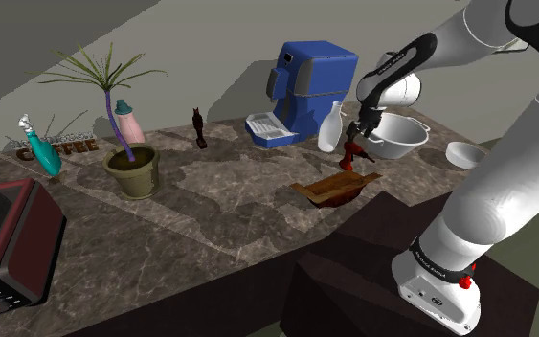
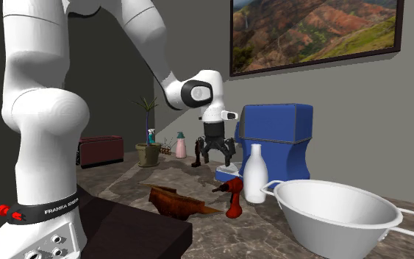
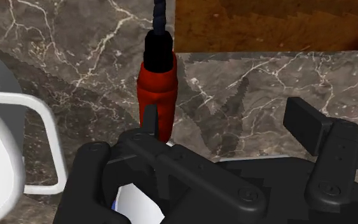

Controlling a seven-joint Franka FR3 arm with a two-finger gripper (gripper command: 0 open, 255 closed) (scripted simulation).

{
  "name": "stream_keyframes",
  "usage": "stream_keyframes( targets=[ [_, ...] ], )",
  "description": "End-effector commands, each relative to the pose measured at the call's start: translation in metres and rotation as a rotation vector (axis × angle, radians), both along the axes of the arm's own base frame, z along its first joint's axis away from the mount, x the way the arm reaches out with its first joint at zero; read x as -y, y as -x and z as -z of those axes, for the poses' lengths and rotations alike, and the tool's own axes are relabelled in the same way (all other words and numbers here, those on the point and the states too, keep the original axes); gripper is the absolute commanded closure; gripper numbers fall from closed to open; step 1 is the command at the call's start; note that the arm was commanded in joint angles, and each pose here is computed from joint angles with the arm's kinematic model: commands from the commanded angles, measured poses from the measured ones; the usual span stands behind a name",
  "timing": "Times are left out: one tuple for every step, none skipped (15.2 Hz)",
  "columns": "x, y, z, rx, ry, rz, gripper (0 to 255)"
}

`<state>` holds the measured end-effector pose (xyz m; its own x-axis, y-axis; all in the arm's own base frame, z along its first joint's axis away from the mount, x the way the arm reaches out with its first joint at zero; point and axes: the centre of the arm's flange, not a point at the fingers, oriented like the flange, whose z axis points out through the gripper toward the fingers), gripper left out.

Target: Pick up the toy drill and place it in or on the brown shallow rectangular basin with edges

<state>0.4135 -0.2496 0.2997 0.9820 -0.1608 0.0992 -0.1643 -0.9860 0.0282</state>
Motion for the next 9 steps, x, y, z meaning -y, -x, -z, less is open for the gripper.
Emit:
stream_keyframes(
  targets=[
    [0.018,-0.002,0.019,-0.003,0.012,0.000,0],
    [0.026,-0.005,0.029,-0.005,0.016,0.000,0],
    [0.035,-0.007,0.038,-0.006,0.021,0.001,0],
    [0.042,-0.009,0.045,-0.008,0.025,0.001,0],
    [0.042,-0.009,0.051,-0.008,0.025,0.001,0],
    [0.043,-0.010,0.056,-0.008,0.025,0.001,0],
    [0.043,-0.010,0.061,-0.008,0.025,0.001,0],
    [0.043,-0.011,0.066,-0.008,0.025,0.001,0],
    [0.044,-0.011,0.072,-0.008,0.025,0.001,0]
  ],
)
